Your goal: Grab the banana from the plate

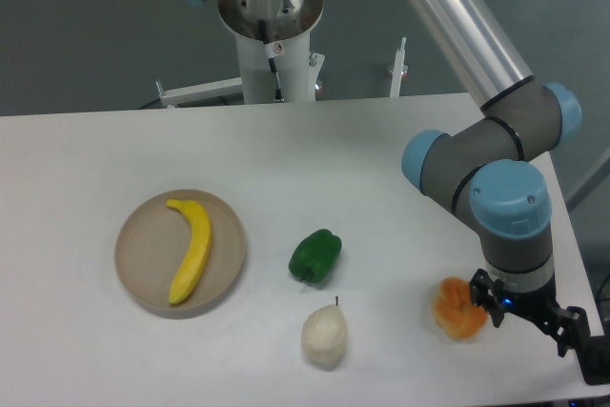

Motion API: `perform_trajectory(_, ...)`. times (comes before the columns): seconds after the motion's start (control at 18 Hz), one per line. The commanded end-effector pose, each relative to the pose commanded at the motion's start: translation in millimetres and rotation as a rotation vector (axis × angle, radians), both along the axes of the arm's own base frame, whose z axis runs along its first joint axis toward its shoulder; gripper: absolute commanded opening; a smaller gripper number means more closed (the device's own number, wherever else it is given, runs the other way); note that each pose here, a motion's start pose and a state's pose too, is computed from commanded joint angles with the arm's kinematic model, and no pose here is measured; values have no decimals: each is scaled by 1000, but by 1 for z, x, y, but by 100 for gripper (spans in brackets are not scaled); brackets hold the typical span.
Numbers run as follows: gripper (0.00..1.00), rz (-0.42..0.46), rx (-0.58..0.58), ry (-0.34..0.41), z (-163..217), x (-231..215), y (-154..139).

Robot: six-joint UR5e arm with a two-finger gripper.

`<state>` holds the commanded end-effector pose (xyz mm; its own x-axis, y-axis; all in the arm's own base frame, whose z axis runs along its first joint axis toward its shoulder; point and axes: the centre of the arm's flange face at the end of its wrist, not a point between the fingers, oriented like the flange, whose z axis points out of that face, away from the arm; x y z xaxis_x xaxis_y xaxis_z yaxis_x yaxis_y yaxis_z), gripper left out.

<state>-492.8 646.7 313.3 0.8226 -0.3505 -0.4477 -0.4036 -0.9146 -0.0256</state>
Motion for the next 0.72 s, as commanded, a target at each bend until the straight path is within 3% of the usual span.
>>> perform_trajectory(0.61, 100, 0, 2, -6, 1, 9, 2)
perform_trajectory(0.72, 100, 50, 28, -18, 12, 20, -2)
